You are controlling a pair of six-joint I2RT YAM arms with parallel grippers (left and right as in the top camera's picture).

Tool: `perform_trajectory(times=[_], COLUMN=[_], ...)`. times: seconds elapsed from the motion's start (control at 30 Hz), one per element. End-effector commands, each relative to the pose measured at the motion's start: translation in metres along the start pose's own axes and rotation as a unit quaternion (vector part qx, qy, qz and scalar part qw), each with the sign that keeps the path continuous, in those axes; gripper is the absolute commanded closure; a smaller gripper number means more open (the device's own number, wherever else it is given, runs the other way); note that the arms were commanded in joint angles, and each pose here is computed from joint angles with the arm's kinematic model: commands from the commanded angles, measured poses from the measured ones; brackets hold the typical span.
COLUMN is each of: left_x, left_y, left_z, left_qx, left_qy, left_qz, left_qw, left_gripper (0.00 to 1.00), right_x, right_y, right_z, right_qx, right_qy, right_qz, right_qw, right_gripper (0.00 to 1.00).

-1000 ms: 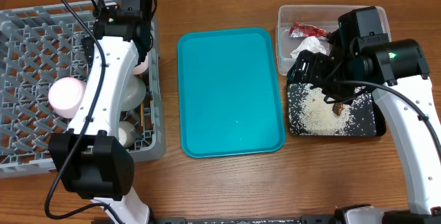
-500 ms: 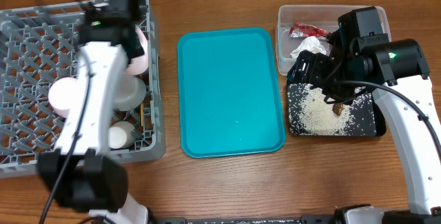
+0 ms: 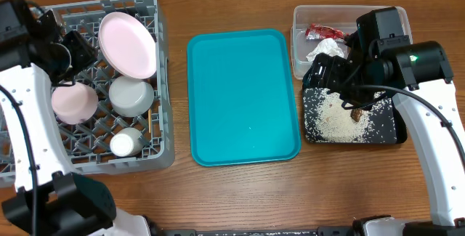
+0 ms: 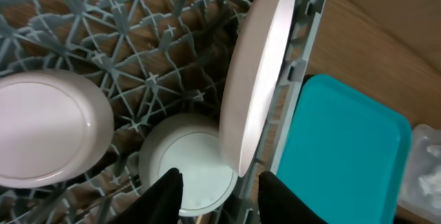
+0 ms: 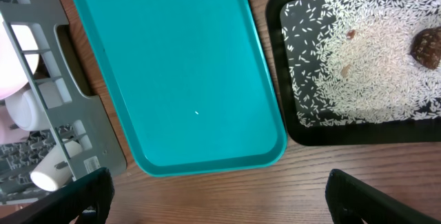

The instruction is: Sort waste into correct bins and load items into the dishwasher

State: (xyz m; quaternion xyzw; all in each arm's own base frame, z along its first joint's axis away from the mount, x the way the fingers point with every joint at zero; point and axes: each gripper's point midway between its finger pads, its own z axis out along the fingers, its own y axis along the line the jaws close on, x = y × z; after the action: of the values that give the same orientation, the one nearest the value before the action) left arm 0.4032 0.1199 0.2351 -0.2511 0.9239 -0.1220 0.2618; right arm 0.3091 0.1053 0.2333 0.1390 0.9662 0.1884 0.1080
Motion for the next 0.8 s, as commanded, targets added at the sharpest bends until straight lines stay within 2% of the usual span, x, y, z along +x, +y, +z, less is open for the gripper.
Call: perform_trajectory(times=[0.0,0.13,0.23,0.4,0.6,0.77], left_x=[-0.001,-0.003,-0.004,-0.007,-0.018,-0.021], left_y=[-0.004,0.013,0.02,0.018,-0.02,-0.037], left_z=[0.009,0.027,0.044,0.058,0.054,0.056], left_qx=[0.045,0.031,0.026,0.044,0.137,0.154], left_qy=[0.016,0.028,0.038,0.041,0.018,0.011], left_qz=[0.027,0.016,0.011,0.009,0.03,0.051], left_qw=[0.999,0.999,0.999,0.998,0.99,0.987], left_gripper=[0.71,0.79,0.96,0.96,0.96,0.96], right_x=[-0.003,-0.003,-0.003,-0.003,-0.003,-0.004], right_y=[0.004,0.004,0.004,0.004,0.004,0.005], right_z=[-0.004,-0.004,-0.004,-0.004,-0.004,-0.004], right_qx=[-0.007,-0.007,-0.007,-0.007,-0.008,-0.008], right_qy=[-0.008,-0.008,-0.008,-0.008,-0.008,-0.009], right_qz=[-0.004,-0.004,-0.004,-0.004,-0.004,-0.004], right_qw=[1.0,1.0,1.0,1.0,1.0,1.0], right_gripper=[0.0,0.0,0.0,0.0,0.0,0.0])
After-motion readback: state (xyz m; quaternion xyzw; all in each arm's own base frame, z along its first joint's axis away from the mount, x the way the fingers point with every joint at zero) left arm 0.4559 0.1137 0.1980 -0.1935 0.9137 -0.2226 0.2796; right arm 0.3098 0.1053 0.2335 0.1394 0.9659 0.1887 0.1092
